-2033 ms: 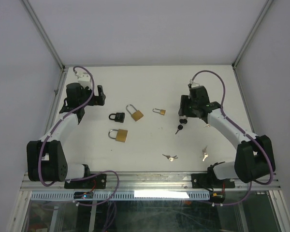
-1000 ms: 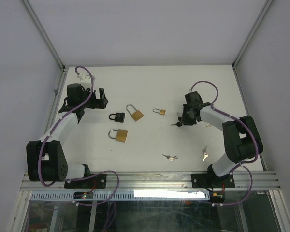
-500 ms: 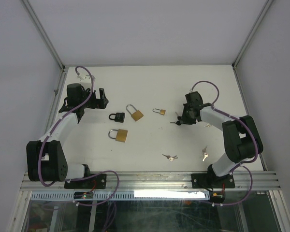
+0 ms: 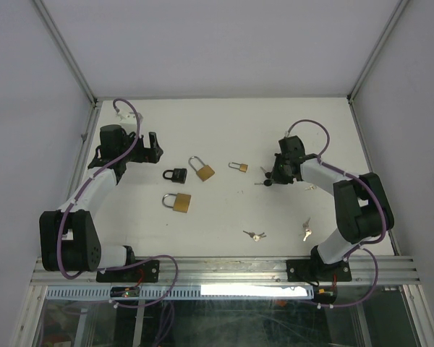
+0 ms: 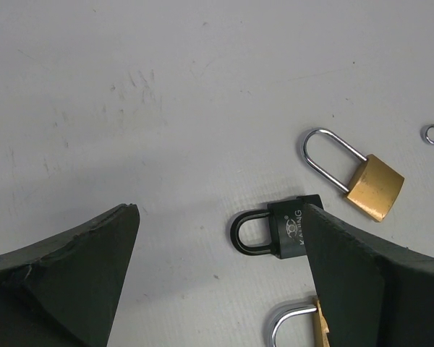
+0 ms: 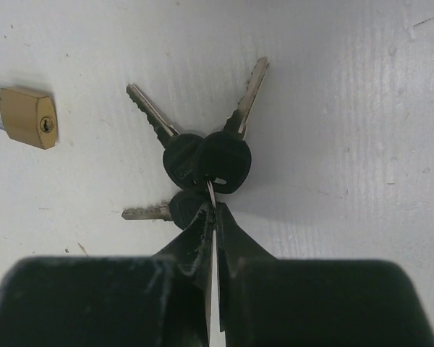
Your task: Unlock with the key
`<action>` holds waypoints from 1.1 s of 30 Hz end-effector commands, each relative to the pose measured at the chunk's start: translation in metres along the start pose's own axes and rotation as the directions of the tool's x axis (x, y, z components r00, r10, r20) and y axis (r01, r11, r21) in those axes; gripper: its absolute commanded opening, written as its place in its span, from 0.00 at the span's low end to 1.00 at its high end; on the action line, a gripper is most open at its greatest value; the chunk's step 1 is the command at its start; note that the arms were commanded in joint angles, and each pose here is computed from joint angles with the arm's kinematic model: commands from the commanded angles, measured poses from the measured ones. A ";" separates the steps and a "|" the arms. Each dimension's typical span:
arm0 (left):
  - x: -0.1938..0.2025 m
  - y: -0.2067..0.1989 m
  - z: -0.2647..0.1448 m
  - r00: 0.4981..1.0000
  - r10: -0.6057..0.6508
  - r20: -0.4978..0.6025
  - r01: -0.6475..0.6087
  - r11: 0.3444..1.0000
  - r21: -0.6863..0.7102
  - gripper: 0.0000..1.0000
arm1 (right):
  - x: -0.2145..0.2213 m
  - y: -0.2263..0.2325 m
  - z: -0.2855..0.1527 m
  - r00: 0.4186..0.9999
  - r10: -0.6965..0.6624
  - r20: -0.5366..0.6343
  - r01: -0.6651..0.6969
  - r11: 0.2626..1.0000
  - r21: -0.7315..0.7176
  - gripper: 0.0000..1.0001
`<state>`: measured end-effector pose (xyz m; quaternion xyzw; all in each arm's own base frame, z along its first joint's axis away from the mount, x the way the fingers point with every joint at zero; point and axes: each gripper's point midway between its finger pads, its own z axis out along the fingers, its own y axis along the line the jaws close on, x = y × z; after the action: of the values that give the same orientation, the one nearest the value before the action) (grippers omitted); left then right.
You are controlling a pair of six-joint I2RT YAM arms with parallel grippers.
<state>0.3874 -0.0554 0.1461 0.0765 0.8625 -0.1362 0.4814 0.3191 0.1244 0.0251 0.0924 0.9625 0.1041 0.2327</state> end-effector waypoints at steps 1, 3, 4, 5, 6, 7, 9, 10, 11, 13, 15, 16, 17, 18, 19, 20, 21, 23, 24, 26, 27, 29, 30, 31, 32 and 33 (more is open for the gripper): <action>-0.038 -0.011 -0.011 0.993 0.050 0.110 -0.056 0.997 0.051 0.99 | -0.022 0.022 -0.016 0.997 -0.010 0.074 0.017 0.995 -0.095 0.00; -0.041 -0.017 -0.013 0.992 0.054 0.111 -0.063 0.995 0.083 0.99 | -0.030 0.037 -0.030 0.994 -0.009 0.108 0.026 0.988 -0.152 0.00; -0.043 -0.022 -0.015 0.992 0.055 0.109 -0.067 0.992 0.105 0.99 | -0.033 0.045 -0.038 0.991 -0.008 0.130 0.031 0.984 -0.178 0.00; -0.045 -0.028 -0.018 0.992 0.060 0.109 -0.074 0.988 0.137 0.99 | -0.037 0.053 -0.047 0.988 -0.006 0.154 0.038 0.978 -0.204 0.00; -0.048 -0.035 -0.021 0.992 0.064 0.110 -0.083 0.981 0.175 0.99 | -0.040 0.061 -0.056 0.985 -0.002 0.175 0.043 0.972 -0.231 0.00; -0.050 -0.044 -0.025 0.992 0.067 0.110 -0.090 0.971 0.223 0.99 | -0.042 0.069 -0.065 0.981 0.006 0.192 0.045 0.964 -0.261 0.00; -0.052 -0.064 -0.033 0.993 0.065 0.101 -0.094 0.942 0.323 0.99 | -0.048 0.087 -0.086 0.973 0.028 0.228 0.051 0.941 -0.334 0.00; -0.054 -0.074 -0.038 0.993 0.066 0.099 -0.098 0.924 0.369 0.99 | -0.050 0.097 -0.096 0.969 0.041 0.242 0.055 0.925 -0.376 0.00; -0.057 -0.084 -0.042 0.992 0.073 0.099 -0.107 0.906 0.409 0.98 | -0.051 0.107 -0.107 0.967 0.058 0.250 0.053 0.907 -0.418 0.00; -0.060 -0.107 -0.049 0.991 0.095 0.099 -0.131 0.866 0.482 0.94 | -0.056 0.132 -0.131 0.956 0.085 0.281 0.074 0.857 -0.510 0.00; -0.065 -0.138 -0.057 0.984 0.139 0.115 -0.180 0.811 0.556 0.90 | -0.057 0.157 -0.156 0.947 0.106 0.303 0.098 0.802 -0.589 0.00; -0.068 -0.152 -0.060 0.980 0.159 0.123 -0.201 0.787 0.584 0.87 | -0.060 0.166 -0.168 0.941 0.124 0.315 0.105 0.777 -0.620 0.00; -0.068 -0.168 -0.064 0.976 0.177 0.126 -0.217 0.754 0.620 0.84 | -0.060 0.178 -0.181 0.937 0.136 0.323 0.116 0.748 -0.654 0.00; -0.069 -0.182 -0.067 0.974 0.189 0.125 -0.224 0.726 0.650 0.81 | -0.062 0.188 -0.194 0.929 0.155 0.337 0.127 0.720 -0.682 0.00; -0.070 -0.196 -0.069 0.973 0.196 0.120 -0.225 0.697 0.681 0.76 | -0.062 0.197 -0.205 0.924 0.171 0.343 0.134 0.693 -0.708 0.00; -0.071 -0.208 -0.072 0.973 0.199 0.115 -0.221 0.668 0.710 0.69 | -0.063 0.206 -0.217 0.918 0.193 0.345 0.137 0.664 -0.735 0.00; -0.072 -0.220 -0.075 0.974 0.199 0.109 -0.214 0.645 0.733 0.63 | -0.064 0.215 -0.228 0.913 0.220 0.345 0.136 0.632 -0.763 0.00; -0.072 -0.240 -0.078 0.974 0.205 0.101 -0.207 0.600 0.773 0.55 | -0.061 0.230 -0.246 0.903 0.231 0.363 0.175 0.574 -0.800 0.00; -0.071 -0.249 -0.081 0.972 0.212 0.105 -0.211 0.574 0.791 0.53 | -0.058 0.237 -0.254 0.899 0.231 0.372 0.196 0.547 -0.814 0.00; -0.067 -0.262 -0.090 0.963 0.235 0.130 -0.236 0.510 0.827 0.50 | -0.054 0.249 -0.267 0.894 0.232 0.382 0.227 0.502 -0.834 0.00; -0.066 -0.265 -0.093 0.958 0.246 0.149 -0.254 0.480 0.840 0.48 | -0.051 0.254 -0.273 0.893 0.231 0.386 0.239 0.483 -0.843 0.00; -0.068 -0.264 -0.094 0.945 0.266 0.189 -0.298 0.471 0.830 0.44 | -0.048 0.261 -0.283 0.889 0.234 0.393 0.259 0.450 -0.855 0.00; -0.070 -0.262 -0.092 0.935 0.284 0.215 -0.332 0.480 0.812 0.39 | -0.047 0.263 -0.286 0.890 0.232 0.393 0.263 0.442 -0.857 0.00; -0.074 -0.259 -0.089 0.921 0.304 0.242 -0.369 0.490 0.790 0.35 | -0.045 0.264 -0.288 0.891 0.230 0.392 0.266 0.436 -0.860 0.00; -0.077 -0.256 -0.085 0.909 0.324 0.264 -0.401 0.501 0.767 0.35 | -0.044 0.265 -0.291 0.890 0.231 0.394 0.271 0.428 -0.862 0.00; -0.080 -0.253 -0.082 0.901 0.335 0.274 -0.419 0.516 0.747 0.35 | -0.043 0.266 -0.293 0.888 0.233 0.396 0.276 0.420 -0.865 0.00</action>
<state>0.2839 -0.2728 0.2701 0.4124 0.6923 -0.4421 0.3940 0.2632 0.3213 0.2938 -0.0257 0.7438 0.5204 0.4187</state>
